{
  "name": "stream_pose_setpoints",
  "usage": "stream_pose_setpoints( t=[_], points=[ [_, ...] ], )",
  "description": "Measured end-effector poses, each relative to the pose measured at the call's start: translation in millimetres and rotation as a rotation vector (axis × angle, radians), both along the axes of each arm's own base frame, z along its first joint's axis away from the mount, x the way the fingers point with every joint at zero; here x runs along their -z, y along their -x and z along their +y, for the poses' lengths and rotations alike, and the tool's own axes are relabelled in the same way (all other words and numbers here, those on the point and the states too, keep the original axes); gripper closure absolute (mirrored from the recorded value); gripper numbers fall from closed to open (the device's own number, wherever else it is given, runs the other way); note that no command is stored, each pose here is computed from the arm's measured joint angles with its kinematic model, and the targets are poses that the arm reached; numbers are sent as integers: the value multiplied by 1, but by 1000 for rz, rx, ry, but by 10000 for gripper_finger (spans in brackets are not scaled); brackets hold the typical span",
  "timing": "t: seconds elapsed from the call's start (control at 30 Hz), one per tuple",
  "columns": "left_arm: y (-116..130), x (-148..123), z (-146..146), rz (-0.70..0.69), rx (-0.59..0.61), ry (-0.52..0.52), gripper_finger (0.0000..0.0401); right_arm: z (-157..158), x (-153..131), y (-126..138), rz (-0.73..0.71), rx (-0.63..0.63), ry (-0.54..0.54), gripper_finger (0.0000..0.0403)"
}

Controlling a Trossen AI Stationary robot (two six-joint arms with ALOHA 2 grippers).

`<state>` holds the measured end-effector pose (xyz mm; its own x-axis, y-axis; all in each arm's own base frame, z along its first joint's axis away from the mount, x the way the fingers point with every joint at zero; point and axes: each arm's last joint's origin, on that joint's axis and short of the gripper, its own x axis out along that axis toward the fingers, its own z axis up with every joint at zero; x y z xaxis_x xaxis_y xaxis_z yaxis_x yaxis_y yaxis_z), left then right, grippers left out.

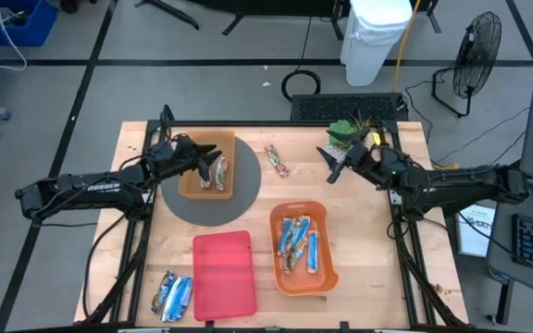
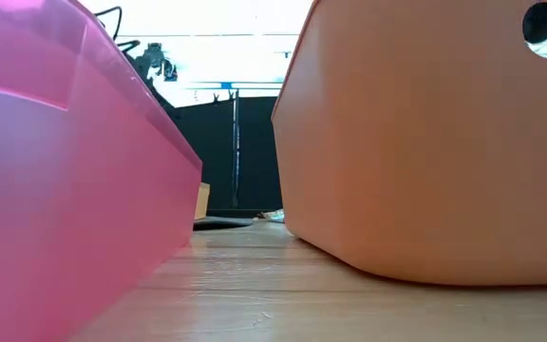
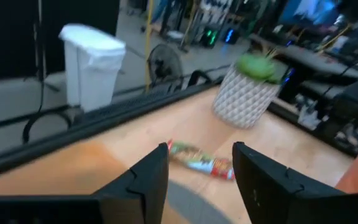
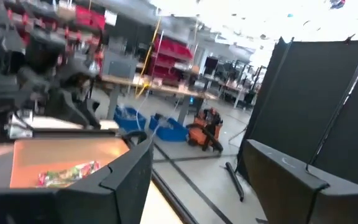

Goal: Pick and place Granola Bars by type
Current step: Put the red granola bar into the light orange bin

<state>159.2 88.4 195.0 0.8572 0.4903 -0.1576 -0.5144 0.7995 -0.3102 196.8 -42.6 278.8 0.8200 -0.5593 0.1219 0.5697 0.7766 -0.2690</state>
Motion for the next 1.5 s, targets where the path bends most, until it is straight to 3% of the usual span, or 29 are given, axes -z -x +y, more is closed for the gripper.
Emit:
stream_pose_setpoints(
  t=[0.17,0.33,0.5,0.7,0.93,1.1,1.5],
  points=[
    [-1,-5,0,-40,16,-26,214,-14,-26,-40,248,29,-59,161],
    [-1,-4,0,-28,18,-42,224,-51,-33,-92,533,1,-217,161],
    [-1,-5,0,-28,19,-51,235,-89,-7,-136,731,-85,-444,161],
    [-1,-5,0,-10,25,-85,239,-108,34,-173,796,-55,-533,161],
    [-1,-6,0,-13,27,-107,231,-113,88,-185,902,-1,-687,161],
    [-1,-7,0,-11,30,-125,238,-112,109,-188,932,-4,-782,161],
    [-2,-7,-1,-11,44,-124,236,-111,121,-181,1007,44,-858,161]
  ],
)
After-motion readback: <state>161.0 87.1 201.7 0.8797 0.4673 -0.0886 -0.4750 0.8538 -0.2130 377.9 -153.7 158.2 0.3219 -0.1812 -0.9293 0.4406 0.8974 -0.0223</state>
